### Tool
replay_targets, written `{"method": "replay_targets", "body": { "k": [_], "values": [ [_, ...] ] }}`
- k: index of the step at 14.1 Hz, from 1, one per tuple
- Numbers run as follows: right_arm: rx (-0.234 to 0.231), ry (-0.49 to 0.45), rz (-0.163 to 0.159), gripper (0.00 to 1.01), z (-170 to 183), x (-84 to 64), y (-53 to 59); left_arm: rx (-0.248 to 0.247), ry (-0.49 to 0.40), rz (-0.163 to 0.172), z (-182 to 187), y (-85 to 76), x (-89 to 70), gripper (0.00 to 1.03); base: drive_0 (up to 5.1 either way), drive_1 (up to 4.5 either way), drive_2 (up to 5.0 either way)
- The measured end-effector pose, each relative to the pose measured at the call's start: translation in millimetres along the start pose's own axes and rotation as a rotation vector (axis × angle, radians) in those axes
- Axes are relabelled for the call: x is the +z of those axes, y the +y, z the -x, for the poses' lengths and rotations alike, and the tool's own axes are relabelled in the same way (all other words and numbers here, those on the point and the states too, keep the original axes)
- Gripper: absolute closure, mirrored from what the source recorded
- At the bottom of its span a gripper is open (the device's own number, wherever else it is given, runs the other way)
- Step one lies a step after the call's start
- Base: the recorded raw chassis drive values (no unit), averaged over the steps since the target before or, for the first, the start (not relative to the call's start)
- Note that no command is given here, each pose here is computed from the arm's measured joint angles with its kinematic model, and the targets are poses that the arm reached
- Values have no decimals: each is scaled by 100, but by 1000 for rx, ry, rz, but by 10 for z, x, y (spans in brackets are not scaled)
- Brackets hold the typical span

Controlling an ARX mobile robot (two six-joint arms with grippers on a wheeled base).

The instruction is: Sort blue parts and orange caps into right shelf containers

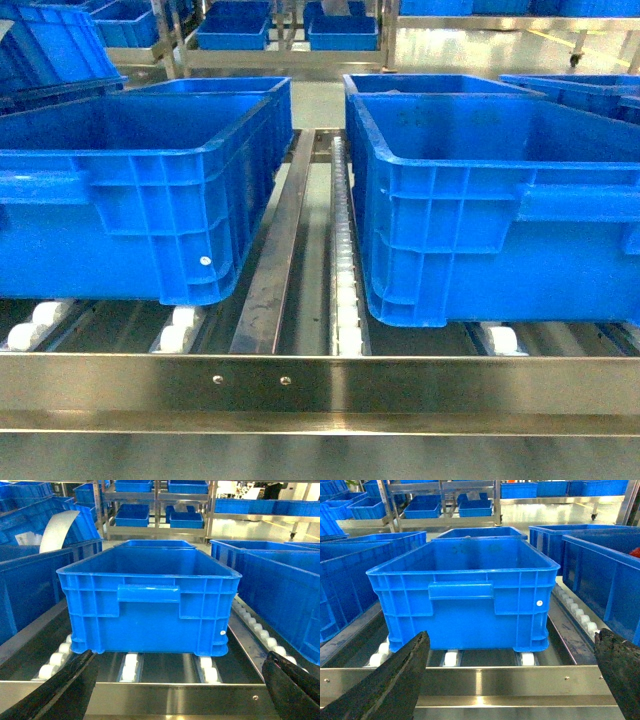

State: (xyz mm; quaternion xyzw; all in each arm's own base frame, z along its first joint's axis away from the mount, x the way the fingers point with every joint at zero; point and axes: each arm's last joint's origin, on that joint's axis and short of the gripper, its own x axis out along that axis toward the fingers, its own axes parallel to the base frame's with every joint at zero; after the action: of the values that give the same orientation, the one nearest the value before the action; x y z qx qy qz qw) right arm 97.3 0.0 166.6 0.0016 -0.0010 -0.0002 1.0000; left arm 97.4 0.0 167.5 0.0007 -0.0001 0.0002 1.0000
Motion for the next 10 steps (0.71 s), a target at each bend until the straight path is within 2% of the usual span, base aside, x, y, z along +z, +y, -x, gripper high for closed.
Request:
{"method": "replay_targets", "body": {
  "k": [10],
  "values": [
    [0,0,0,3,0,0,0,0,0,0,0,0,0,5,0,0,0]
  ]
}}
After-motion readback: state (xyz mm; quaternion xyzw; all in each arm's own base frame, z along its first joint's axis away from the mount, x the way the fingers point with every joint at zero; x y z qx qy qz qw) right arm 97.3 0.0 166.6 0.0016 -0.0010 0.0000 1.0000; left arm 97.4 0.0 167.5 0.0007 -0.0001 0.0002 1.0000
